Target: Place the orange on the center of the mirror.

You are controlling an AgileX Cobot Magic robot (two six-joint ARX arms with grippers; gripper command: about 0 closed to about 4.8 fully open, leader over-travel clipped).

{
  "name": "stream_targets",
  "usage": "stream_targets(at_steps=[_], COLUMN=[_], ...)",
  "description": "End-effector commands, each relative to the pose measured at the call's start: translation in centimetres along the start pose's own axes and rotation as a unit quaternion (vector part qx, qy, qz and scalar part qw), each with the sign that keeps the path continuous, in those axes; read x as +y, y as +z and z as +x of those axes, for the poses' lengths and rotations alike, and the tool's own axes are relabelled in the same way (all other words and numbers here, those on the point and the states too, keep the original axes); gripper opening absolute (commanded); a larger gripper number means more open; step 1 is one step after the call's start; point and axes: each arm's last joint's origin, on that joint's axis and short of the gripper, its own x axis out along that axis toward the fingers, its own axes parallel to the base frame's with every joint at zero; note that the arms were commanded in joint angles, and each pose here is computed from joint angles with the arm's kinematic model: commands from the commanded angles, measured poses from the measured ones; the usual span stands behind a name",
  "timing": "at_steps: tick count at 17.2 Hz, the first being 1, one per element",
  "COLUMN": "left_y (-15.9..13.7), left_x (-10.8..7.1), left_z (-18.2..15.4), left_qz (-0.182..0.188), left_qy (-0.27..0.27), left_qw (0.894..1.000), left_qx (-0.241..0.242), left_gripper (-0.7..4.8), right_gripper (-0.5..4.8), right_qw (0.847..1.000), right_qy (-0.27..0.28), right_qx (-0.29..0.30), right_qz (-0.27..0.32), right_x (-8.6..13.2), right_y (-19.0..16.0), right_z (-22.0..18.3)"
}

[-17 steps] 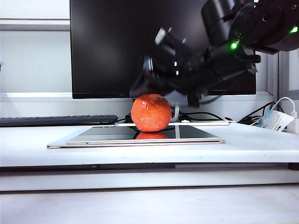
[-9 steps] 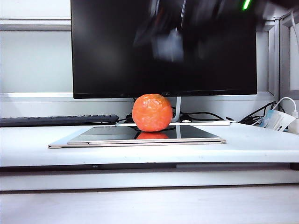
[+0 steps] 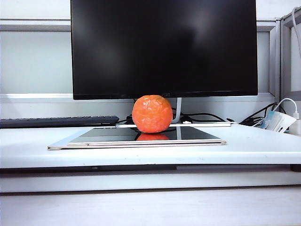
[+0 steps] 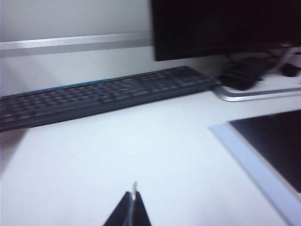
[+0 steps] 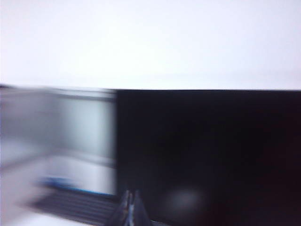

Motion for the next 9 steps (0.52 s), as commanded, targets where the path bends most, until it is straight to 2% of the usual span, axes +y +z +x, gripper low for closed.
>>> stream_targets(at_steps=[1, 6, 9], left_y=[0.1, 0.1, 0.1], left_x=[0.3, 0.3, 0.3], left_z=[0.0, 0.0, 0.0], left_qz=[0.002, 0.002, 0.002], left_qy=[0.012, 0.015, 0.016], left_qw=[1.000, 1.000, 1.000], left_qx=[-0.003, -0.003, -0.003], left_gripper=[-0.05, -0.05, -0.05], right_gripper=[-0.07, -0.06, 0.54], right_qw=[0.994, 0.985, 0.985], right_qy=[-0.076, -0.141, -0.140], right_qx=[0.058, 0.061, 0.056], right_qz=[-0.061, -0.082, -0.079], right_x=[-0.4, -0.7, -0.6], right_y=[0.3, 0.1, -1.0], right_z=[-3.9, -10.2, -13.6])
